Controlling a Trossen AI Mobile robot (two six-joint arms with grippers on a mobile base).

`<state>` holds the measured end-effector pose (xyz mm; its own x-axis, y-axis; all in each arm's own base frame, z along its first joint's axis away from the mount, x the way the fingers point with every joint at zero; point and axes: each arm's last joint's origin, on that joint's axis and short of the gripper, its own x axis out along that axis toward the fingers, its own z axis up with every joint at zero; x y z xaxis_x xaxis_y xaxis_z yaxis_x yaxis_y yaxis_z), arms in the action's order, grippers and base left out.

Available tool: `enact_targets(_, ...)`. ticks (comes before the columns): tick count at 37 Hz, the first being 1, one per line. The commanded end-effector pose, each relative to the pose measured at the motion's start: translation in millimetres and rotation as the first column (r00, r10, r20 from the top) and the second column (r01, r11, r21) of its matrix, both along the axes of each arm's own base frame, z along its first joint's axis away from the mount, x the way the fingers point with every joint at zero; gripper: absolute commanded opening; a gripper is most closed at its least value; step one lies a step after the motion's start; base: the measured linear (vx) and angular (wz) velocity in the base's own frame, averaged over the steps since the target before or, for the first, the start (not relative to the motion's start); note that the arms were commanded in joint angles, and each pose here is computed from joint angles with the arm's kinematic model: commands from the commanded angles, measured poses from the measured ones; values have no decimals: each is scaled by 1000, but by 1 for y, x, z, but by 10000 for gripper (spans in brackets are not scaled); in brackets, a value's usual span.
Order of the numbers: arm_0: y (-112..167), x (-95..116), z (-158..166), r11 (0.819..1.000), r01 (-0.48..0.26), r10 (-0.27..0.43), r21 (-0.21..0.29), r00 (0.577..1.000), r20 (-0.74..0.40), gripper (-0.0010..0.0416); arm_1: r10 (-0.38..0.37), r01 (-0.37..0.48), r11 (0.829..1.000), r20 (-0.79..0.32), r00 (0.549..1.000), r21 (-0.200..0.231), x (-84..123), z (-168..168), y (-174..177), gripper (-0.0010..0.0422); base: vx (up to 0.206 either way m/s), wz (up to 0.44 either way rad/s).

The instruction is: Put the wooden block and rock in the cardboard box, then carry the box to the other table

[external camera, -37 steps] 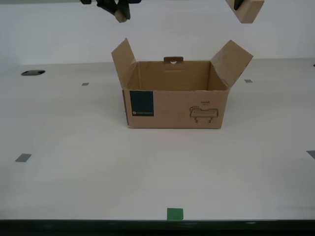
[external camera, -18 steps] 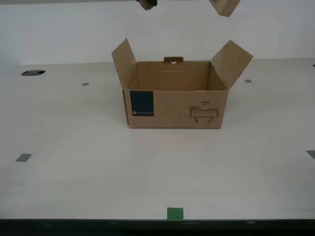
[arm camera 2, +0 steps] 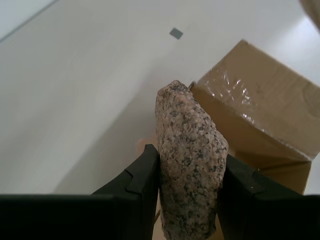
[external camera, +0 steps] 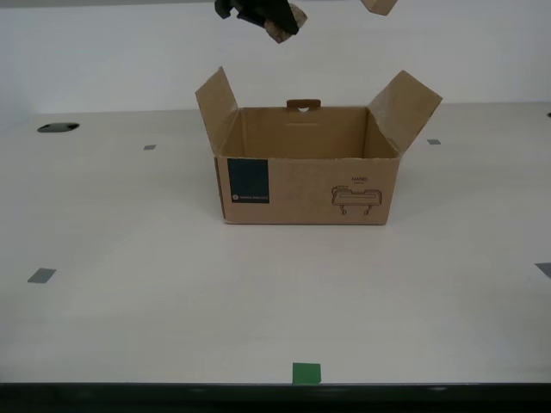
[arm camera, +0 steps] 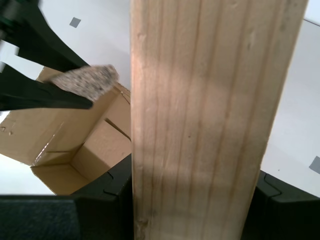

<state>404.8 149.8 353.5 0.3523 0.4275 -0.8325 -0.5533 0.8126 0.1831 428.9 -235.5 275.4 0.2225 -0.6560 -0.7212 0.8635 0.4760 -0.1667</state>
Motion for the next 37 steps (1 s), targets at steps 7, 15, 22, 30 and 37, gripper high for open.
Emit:
enact_targets(7,21,-7,1,998,-62,61,9,998,17,-1,-72,71,997,-50,996,-23,-6,-17,-1,-1,0,0)
enact_targets(15,29,-11,1,997,-81,81,9,997,17,-1,-77,76,997,-42,996,-23,-9,-17,0,-1,0,0)
enact_targets(22,31,-10,-18,996,-85,84,-10,996,-41,-1,-72,73,996,18,997,-51,-20,-9,6,-1,0,0)
enact_targets(30,32,-14,-36,995,-97,98,19,993,-59,-1,-31,34,997,60,998,-64,-35,-18,15,-1,0,0)
enact_targets(37,28,-25,-34,996,-87,88,35,996,-29,-1,-34,35,998,25,999,-48,-47,-39,21,-1,0,0)
